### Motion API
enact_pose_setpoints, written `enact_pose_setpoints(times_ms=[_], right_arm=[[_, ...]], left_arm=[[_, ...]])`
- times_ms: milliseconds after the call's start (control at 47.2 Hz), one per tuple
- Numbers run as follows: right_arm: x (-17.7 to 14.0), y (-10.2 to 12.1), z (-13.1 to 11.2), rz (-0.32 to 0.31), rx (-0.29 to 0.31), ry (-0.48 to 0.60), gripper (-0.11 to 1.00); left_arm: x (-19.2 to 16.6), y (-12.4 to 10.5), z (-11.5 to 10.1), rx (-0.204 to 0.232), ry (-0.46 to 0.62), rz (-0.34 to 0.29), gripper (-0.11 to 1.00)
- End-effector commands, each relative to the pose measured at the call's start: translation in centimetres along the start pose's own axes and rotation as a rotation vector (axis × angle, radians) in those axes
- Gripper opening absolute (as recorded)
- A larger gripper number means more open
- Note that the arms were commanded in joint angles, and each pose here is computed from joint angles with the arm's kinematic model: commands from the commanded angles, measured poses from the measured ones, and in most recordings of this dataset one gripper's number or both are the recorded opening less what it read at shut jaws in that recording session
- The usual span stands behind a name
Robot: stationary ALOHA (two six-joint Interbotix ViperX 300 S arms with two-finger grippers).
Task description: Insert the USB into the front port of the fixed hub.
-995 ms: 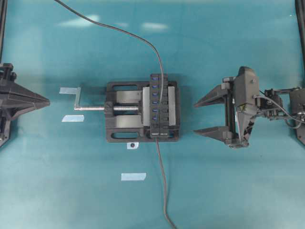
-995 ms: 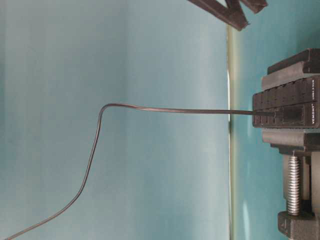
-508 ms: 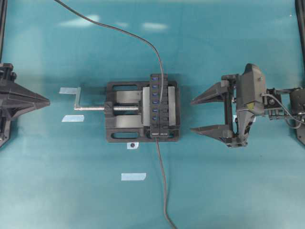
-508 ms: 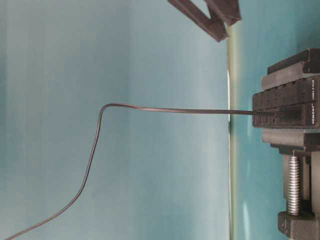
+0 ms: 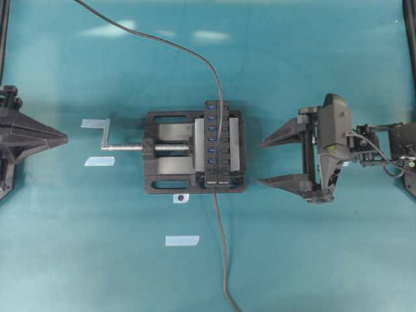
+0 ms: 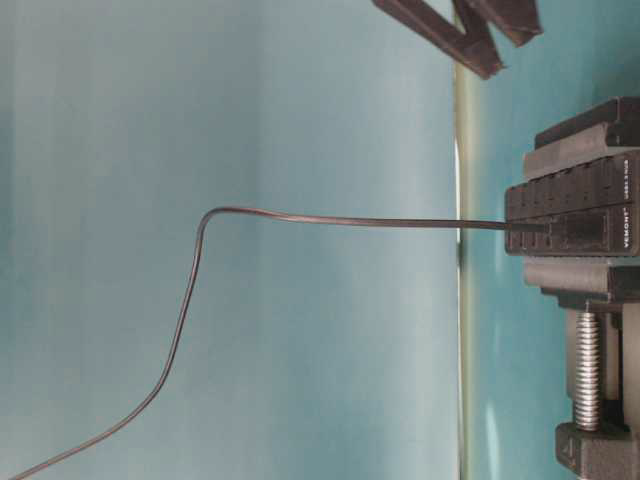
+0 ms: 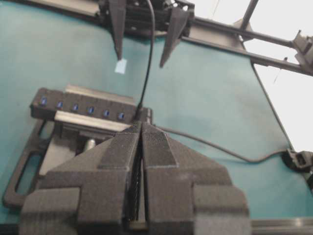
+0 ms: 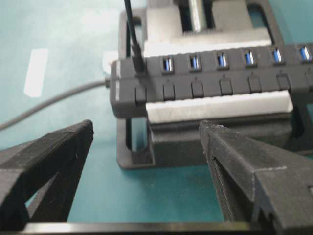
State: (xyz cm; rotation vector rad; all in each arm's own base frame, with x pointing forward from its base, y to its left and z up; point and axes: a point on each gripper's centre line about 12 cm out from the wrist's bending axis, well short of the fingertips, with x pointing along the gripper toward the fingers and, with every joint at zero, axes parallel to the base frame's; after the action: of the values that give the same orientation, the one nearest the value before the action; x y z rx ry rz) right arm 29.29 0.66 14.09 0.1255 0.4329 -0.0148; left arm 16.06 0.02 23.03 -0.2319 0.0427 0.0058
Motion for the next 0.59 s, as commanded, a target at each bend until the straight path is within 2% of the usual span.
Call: enact_pose_setpoints(times_ms=[0, 360, 572], right_arm=[[0.2, 0.2, 0.8, 0.007, 0.013, -0.027, 0.88], [1.1, 0.1, -0.4, 0.0, 0.014, 0.016, 0.88], [1.6, -0.4, -0.4, -0.014, 0.065, 0.02, 0.88]], left_arm=[[0.2, -0.3, 1.3, 0.001, -0.033, -0.005, 0.0], [0.2, -0.3, 1.5, 0.002, -0.041, -0.007, 0.0], [0.2, -0.3, 1.6, 0.0, -0.046, -0.007, 0.0]])
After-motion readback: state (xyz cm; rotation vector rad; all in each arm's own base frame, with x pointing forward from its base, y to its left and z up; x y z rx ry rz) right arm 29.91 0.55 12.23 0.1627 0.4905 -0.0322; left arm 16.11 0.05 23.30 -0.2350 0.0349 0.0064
